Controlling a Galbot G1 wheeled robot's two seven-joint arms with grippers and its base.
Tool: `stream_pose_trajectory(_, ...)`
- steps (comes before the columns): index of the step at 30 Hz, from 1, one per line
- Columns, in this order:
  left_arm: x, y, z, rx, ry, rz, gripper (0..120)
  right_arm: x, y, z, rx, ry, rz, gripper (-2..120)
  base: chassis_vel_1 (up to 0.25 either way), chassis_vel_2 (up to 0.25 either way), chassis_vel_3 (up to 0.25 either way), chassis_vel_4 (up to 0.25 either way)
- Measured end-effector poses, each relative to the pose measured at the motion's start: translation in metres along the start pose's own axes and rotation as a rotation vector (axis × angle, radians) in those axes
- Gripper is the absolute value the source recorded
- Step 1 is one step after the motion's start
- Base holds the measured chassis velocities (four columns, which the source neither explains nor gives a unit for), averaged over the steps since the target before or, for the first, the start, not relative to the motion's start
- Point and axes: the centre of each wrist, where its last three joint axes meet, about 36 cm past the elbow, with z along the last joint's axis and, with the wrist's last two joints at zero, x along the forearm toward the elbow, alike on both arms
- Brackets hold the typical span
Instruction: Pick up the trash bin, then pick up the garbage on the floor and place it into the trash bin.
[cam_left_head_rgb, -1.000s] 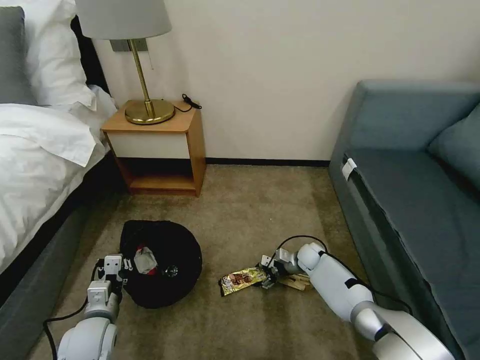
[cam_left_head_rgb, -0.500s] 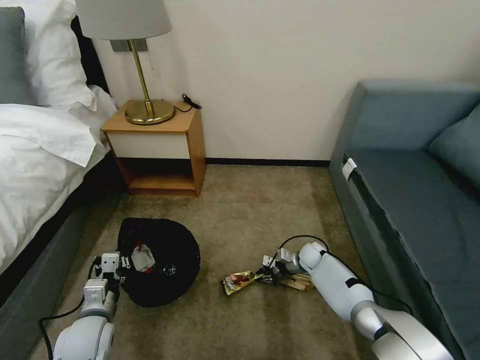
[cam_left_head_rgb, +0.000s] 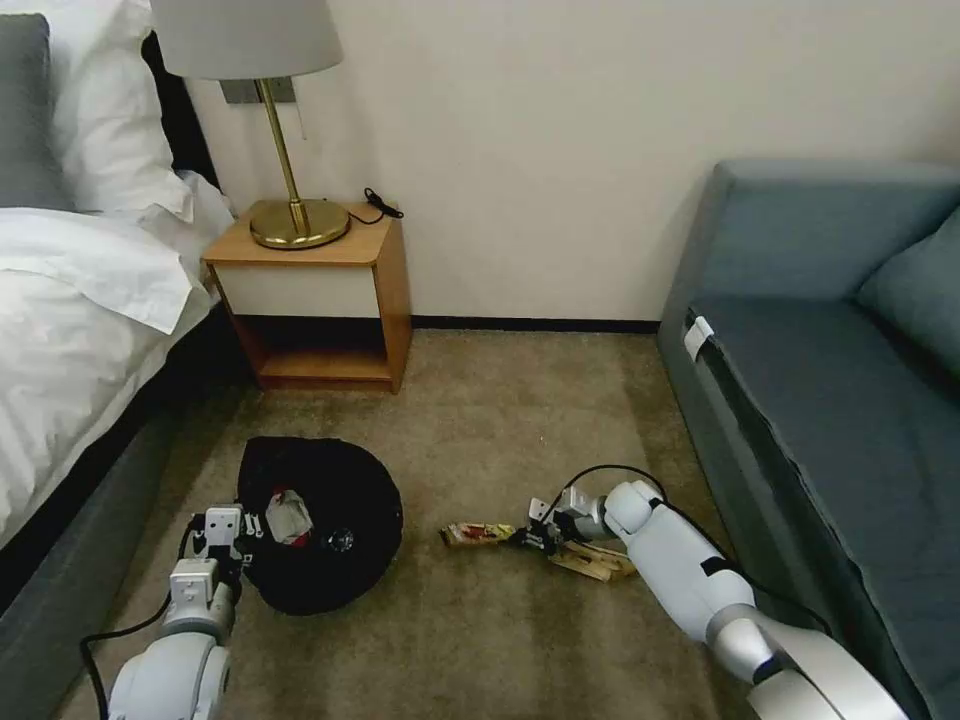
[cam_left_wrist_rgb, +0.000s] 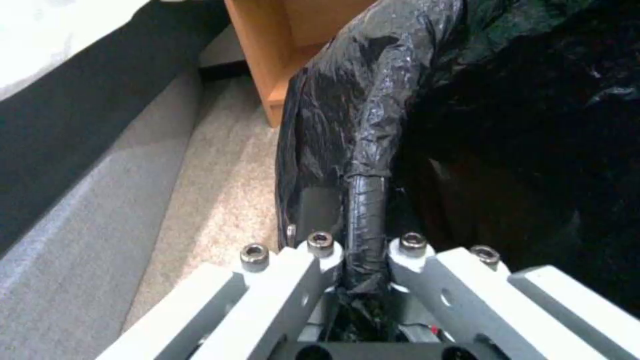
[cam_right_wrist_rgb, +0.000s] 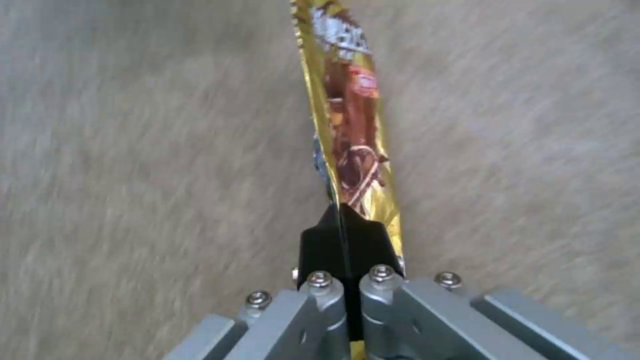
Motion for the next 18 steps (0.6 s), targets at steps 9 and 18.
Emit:
stream_pose_trajectory(9, -0.001, -0.001, 0.002, 0.0, 0.0, 0.004, 1, 0.023, -0.007, -0.014, -0.052, -0.148, 0.059, 0, 0.0, 0.0, 0.0, 0.0)
stream_pose_trajectory(18, -0.002, -0.002, 0.001, 0.0, -0.004, 0.009, 1, 0.045, -0.006, -0.042, -0.115, -0.356, 0.082, 0, 0.0, 0.0, 0.0, 0.0)
